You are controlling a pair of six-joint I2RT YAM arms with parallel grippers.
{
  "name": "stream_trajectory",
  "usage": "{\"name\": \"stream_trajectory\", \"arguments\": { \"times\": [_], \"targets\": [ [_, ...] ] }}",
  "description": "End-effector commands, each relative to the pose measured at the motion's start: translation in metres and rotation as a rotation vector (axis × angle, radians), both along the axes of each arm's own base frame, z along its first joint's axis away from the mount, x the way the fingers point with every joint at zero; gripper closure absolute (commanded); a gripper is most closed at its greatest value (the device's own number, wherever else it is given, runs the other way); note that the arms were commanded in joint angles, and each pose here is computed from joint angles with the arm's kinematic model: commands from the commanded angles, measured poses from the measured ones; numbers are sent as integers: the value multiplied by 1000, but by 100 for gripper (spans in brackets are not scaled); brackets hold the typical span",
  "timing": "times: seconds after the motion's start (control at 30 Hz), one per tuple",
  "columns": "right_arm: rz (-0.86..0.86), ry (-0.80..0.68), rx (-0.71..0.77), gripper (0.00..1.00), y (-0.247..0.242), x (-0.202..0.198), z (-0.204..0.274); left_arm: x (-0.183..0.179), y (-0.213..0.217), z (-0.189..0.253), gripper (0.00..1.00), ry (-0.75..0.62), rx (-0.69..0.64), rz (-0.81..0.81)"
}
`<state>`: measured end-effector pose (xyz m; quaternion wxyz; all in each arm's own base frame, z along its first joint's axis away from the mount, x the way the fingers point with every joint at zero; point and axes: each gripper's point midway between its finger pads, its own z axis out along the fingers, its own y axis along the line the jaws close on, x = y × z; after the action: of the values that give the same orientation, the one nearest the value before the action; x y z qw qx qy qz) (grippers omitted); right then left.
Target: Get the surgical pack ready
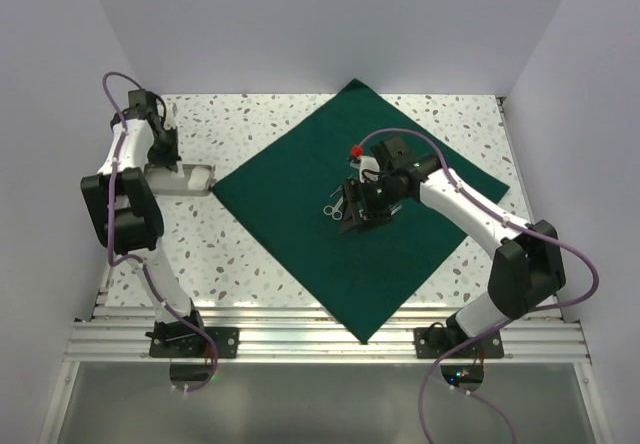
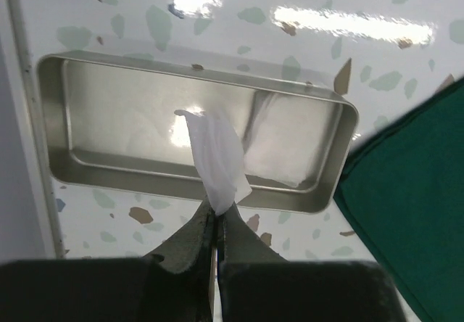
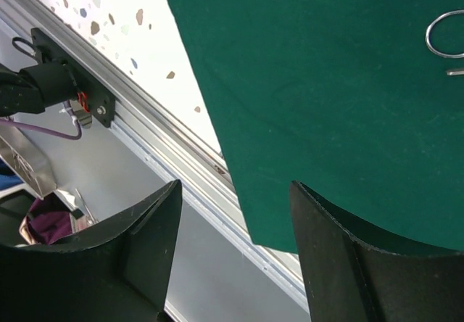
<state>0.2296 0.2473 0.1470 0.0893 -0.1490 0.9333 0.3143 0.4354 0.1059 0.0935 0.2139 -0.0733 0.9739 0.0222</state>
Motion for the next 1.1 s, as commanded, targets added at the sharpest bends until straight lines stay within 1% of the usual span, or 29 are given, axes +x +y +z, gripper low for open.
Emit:
{"name": "stream_trajectory", "arguments": {
  "times": [0.0,0.03,0.23,0.47,0.73,1.07],
  "targets": [
    [38,-18,25,36,6,6,9,4,-19,16,100,-28,-107,-96],
    [40,-14,28,36,7,7,7,3,-22,13,100,-24,-129,-106],
    [51,17,43,37,14,9,3,-6,-11,1,100,8,-138,-88],
    [53,44,56,37,18,9,-1,-6,-13,-18,100,39,-167,-101],
    [48,53,52,37,17,7,-4,-4,-7,-41,100,90,-153,-93],
    [44,65,42,37,18,10,-9,1,3,-57,100,128,-123,-70]
  ]
}}
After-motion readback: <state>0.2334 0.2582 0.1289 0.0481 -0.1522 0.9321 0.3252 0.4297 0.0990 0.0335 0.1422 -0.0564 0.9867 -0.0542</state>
